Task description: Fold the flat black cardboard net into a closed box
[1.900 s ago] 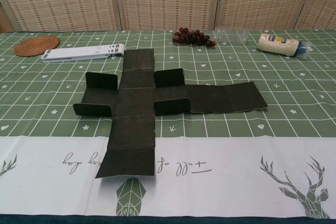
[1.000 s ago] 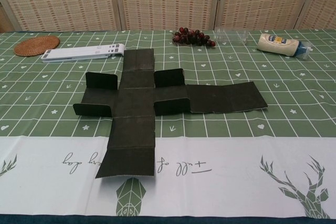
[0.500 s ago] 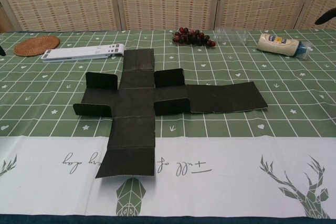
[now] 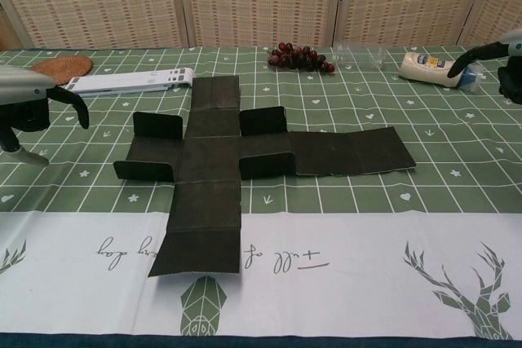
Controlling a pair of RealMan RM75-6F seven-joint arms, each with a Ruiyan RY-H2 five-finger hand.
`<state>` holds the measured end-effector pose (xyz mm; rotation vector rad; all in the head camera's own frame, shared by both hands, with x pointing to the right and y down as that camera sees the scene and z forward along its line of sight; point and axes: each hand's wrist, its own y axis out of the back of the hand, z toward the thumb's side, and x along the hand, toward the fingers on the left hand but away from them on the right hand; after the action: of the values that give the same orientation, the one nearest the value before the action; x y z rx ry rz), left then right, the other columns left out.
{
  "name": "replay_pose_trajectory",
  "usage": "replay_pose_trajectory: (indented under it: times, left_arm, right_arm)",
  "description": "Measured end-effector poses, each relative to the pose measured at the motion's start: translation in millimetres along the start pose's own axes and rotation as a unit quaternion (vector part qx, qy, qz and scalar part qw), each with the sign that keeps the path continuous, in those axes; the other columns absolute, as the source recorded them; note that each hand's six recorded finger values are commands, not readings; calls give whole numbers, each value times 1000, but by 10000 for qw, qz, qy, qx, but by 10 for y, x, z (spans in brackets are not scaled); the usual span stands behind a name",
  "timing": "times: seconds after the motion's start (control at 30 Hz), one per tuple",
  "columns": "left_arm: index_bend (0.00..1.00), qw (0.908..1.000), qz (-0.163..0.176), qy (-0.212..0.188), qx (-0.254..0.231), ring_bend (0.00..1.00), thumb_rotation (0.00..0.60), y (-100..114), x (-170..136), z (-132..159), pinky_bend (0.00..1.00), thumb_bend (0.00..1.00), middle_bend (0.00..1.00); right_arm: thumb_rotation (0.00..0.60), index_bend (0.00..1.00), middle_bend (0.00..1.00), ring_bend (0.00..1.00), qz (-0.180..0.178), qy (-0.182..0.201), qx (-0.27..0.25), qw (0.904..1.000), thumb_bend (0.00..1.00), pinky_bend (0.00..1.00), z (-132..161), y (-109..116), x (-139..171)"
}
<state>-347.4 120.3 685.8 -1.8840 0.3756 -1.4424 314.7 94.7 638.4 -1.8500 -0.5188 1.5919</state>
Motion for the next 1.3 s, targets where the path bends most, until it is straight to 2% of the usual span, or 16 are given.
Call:
replay_pose_trajectory:
  times: [0.17,0.37,0.47,0.7,0.83,1.0,1.17,1.3]
  left_arm:
    - [304,9998,-139,104,117,912,600,-4,226,-13,1000,191,944]
    - [296,9980,-315,107,532,934,600,-62,307,8,1000,196,963]
    - [297,9980,-413,155,458,946,600,-89,322,33,1000,212,977]
    - [296,9979,-614,112,154,953,600,-88,385,190,1000,429,987]
    - [296,9974,-717,39,102,957,600,-76,431,286,1000,489,992]
    - [274,9979,-646,-13,80,946,600,-48,453,353,1000,468,976]
    - [176,9988,-275,-76,390,934,600,-21,490,366,1000,322,953]
    - [83,9979,118,-149,617,933,600,-13,529,364,1000,276,940]
  right_arm:
    - [600,181,858,982,223,-107,7,9997,1000,989,-24,-43,-82]
    - [600,185,887,992,610,-228,132,9978,1000,989,-57,-146,-181]
    - [600,186,891,995,778,-284,154,9964,1000,989,-71,-212,-225]
    - [600,186,895,1000,1071,-307,223,9935,1000,989,-34,-372,-366]
    - [600,186,896,1000,1123,-259,192,9932,1000,989,24,-398,-415]
    - [600,186,896,1000,1087,-227,148,9937,1000,989,56,-389,-437]
    - [600,186,896,1000,978,-216,69,9950,1000,989,60,-359,-431]
    - [600,173,896,1000,950,-222,60,9952,1000,989,48,-377,-400]
